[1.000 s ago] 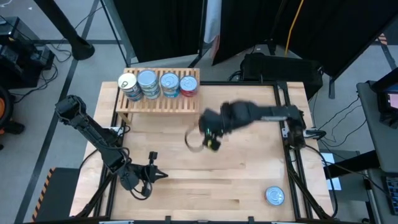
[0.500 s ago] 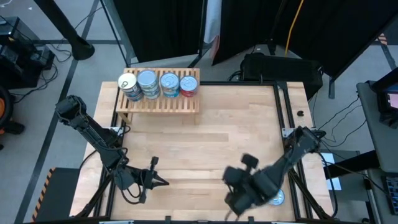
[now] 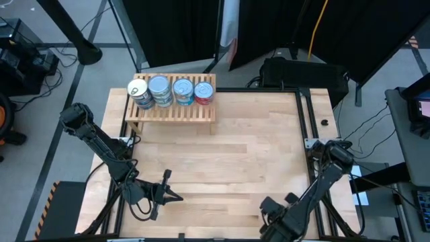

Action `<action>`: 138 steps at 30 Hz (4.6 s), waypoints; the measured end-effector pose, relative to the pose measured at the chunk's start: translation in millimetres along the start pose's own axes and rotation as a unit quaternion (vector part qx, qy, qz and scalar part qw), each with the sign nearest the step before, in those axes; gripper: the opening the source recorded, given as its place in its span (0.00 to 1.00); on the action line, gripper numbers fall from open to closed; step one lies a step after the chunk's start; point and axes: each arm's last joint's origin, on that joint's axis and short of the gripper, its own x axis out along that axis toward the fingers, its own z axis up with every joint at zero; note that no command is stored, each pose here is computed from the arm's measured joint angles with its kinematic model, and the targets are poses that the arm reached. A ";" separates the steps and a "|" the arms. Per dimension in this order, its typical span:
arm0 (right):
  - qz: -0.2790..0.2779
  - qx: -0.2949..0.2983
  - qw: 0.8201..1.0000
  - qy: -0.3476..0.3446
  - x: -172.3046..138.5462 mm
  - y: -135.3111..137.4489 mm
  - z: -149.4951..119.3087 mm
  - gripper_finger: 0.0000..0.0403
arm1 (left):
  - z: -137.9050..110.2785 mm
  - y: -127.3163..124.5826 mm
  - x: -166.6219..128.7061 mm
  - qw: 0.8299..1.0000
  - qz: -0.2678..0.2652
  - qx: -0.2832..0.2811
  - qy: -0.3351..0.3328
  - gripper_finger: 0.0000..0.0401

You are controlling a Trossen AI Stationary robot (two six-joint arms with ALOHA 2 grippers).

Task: Stack canned seafood by type on shelf
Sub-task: Stack the red can on top of the other red can

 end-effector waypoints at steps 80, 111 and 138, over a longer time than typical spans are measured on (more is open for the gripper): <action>-0.033 0.270 0.962 0.002 -17.3 11.2 -28.7 0.14 | -1.4 -7.8 -3.7 0.999 -0.039 0.004 0.003 0.03; -0.129 0.242 0.962 -0.018 20.7 -8.6 -44.8 0.52 | -0.8 -7.9 -3.8 0.999 -0.037 0.003 0.000 0.03; -0.098 0.203 0.974 -0.033 35.4 3.0 -52.2 0.33 | -0.8 -7.9 -3.8 0.999 -0.037 0.003 0.000 0.03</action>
